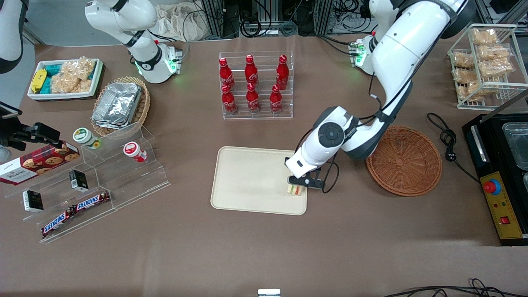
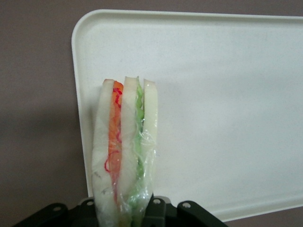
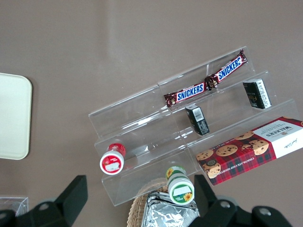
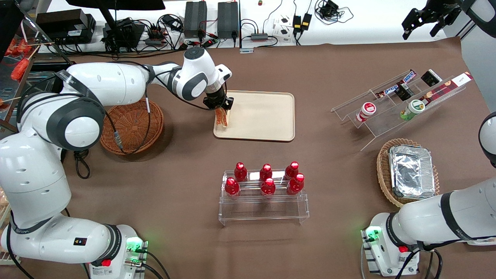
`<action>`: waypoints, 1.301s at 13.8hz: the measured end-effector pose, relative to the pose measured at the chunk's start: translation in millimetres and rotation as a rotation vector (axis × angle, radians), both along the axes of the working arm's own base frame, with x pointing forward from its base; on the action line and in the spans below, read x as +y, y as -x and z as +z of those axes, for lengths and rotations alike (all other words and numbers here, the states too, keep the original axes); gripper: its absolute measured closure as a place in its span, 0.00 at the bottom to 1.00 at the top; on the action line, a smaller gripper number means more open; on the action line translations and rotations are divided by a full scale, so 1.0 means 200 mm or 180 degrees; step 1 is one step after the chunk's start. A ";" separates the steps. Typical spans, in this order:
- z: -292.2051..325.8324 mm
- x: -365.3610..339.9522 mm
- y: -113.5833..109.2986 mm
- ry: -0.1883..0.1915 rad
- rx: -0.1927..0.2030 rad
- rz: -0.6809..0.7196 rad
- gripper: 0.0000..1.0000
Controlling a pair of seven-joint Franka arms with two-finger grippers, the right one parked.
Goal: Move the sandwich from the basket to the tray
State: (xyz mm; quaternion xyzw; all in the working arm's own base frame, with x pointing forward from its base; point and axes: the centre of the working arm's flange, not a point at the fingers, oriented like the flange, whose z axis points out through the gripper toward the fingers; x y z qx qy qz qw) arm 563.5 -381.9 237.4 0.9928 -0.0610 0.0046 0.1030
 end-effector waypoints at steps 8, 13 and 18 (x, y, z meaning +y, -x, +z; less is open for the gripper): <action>0.35 0.09 -0.15 0.0071 -0.0184 0.0681 0.00; 1.01 0.60 -0.24 -0.0248 -0.0253 0.1213 0.00; 1.40 0.86 -0.07 -0.0455 0.0019 0.1010 0.00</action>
